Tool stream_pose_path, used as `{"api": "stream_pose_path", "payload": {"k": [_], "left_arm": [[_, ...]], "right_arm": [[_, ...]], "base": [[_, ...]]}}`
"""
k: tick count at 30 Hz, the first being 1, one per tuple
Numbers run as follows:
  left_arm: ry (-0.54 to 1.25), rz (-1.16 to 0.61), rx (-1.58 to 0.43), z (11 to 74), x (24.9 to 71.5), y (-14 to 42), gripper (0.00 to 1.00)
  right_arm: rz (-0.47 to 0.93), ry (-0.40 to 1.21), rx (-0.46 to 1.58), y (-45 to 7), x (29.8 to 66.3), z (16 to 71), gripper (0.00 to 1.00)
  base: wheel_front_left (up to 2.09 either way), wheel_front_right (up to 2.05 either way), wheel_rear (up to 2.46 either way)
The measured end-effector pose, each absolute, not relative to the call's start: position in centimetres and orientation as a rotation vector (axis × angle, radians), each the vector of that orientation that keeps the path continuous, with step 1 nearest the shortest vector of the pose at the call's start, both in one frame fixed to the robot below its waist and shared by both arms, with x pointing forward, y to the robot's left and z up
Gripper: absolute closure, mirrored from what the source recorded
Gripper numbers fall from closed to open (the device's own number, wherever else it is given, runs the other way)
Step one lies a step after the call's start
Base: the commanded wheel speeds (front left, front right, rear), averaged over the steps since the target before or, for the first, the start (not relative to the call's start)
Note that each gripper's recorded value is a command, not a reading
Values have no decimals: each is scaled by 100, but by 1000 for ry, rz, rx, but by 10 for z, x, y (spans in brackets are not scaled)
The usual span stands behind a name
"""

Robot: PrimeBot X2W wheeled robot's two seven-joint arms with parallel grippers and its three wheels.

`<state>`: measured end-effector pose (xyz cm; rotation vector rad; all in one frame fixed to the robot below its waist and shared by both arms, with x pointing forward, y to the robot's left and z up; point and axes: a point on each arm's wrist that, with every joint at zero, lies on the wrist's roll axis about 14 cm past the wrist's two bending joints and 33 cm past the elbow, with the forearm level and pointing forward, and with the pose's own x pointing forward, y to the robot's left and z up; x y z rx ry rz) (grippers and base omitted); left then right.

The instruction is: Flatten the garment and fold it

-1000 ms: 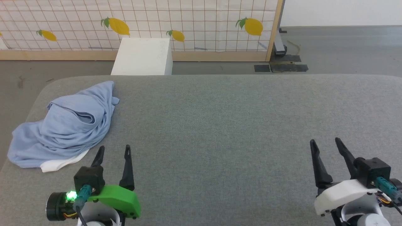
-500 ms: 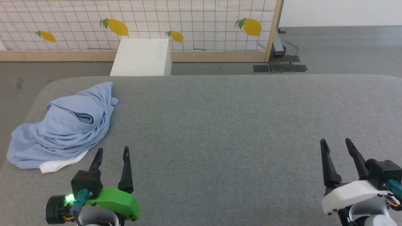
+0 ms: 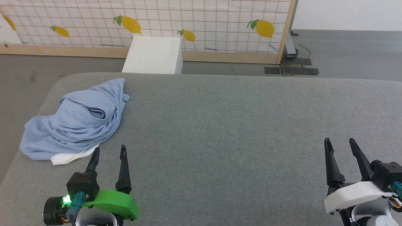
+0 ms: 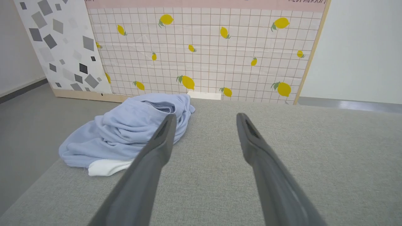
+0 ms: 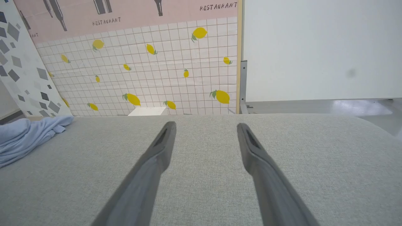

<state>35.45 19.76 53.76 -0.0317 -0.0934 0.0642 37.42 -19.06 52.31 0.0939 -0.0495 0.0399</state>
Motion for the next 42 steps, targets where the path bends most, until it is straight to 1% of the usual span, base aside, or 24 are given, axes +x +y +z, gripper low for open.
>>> {"api": "stream_pose_path", "payload": {"k": [17, 42], "left_arm": [[-123, 213, -48, 539, 318, 241, 0], [-168, 497, -81, 535, 228, 309, 0]], "right_arm": [[177, -59, 137, -142, 394, 523, 0], [421, -41, 212, -48, 412, 519, 0]], "base": [[0, 0, 0], [0, 0, 0]]}}
